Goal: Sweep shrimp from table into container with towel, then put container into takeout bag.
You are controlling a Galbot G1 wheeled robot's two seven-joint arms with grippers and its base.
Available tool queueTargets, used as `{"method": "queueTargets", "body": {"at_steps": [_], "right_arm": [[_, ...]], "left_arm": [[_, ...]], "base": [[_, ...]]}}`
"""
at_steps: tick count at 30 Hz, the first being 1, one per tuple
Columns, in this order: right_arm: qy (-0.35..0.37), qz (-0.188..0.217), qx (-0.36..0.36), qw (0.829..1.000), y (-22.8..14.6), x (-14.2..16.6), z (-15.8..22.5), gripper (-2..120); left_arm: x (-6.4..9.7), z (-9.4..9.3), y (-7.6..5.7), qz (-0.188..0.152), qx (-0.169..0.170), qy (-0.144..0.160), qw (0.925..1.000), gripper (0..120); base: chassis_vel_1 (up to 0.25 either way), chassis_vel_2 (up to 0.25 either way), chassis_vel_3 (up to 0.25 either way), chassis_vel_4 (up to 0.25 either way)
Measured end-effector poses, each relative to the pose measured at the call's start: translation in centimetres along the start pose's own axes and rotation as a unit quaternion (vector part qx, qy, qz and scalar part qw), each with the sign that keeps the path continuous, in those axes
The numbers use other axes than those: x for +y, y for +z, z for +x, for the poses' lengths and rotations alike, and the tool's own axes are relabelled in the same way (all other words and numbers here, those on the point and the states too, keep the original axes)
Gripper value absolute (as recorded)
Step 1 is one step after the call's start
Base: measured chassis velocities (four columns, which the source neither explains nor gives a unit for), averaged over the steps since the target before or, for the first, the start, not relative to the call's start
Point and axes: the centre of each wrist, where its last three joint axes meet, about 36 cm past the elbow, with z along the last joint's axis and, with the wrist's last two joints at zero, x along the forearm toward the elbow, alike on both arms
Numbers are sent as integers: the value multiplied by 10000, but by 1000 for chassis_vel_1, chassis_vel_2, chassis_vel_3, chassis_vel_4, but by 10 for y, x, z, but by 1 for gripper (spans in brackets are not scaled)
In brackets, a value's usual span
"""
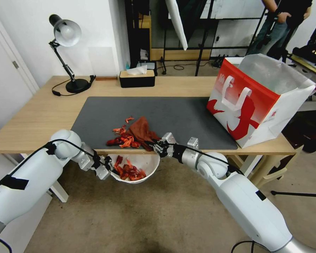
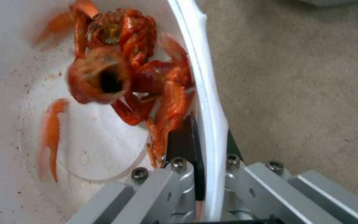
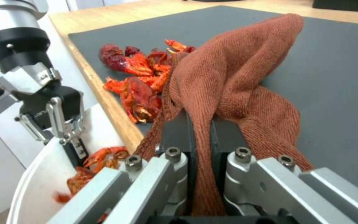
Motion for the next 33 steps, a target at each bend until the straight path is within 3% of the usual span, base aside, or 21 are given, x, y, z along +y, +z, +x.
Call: {"method": "queueTargets", "body": {"at_steps": [33], "right_arm": [[-368,2,36,9993,10,21,24,4]], "left_arm": [[-12,9,4,112,45,25,9999,0]], "base": [[0,0,0,0]]}}
